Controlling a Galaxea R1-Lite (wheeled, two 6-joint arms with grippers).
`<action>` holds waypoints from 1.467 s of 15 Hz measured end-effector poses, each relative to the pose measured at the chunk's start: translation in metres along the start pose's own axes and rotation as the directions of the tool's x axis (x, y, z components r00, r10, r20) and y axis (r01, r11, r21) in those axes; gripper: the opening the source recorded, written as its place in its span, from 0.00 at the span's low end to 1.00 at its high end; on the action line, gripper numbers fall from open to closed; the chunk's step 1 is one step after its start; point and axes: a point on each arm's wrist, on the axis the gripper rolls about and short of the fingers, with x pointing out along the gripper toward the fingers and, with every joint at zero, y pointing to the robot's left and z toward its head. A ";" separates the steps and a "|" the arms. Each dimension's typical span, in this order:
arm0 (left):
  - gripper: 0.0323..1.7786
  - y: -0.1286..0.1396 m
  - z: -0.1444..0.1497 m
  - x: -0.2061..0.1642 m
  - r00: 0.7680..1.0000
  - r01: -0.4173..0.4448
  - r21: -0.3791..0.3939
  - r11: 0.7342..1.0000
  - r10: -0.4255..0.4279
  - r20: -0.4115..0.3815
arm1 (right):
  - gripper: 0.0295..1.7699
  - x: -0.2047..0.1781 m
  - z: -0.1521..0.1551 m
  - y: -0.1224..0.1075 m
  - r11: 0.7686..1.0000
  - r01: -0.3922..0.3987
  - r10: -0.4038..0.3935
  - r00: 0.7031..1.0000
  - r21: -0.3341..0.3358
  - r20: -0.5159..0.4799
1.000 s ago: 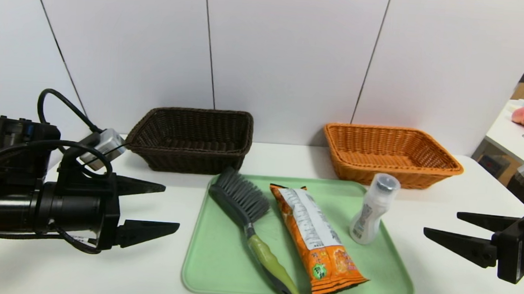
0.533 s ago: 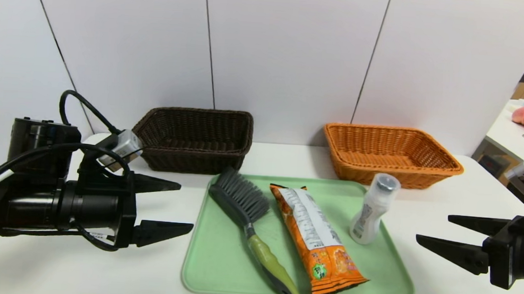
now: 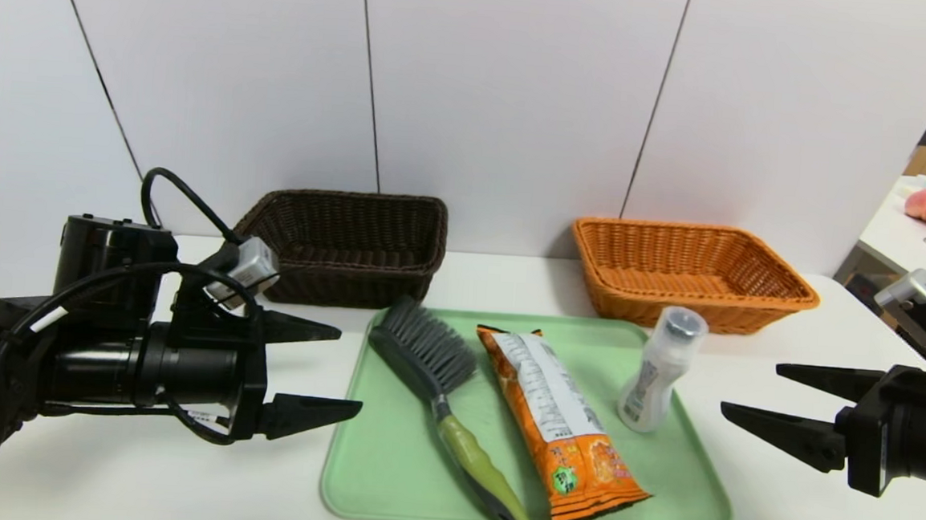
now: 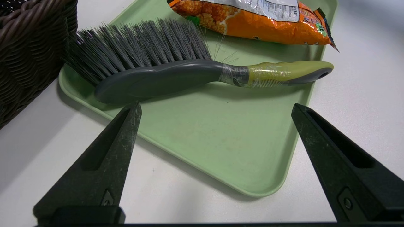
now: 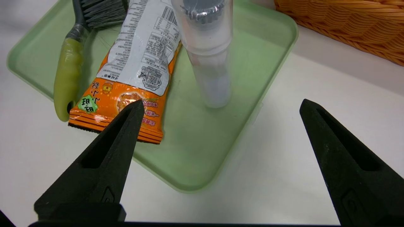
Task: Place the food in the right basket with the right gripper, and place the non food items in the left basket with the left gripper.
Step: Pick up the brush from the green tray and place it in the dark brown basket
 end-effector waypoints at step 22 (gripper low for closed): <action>0.95 -0.009 0.103 0.039 0.977 0.212 0.219 0.953 -0.202 -0.067 | 0.96 0.000 -0.002 -0.002 0.999 0.010 -0.010 1.000 0.046 -0.009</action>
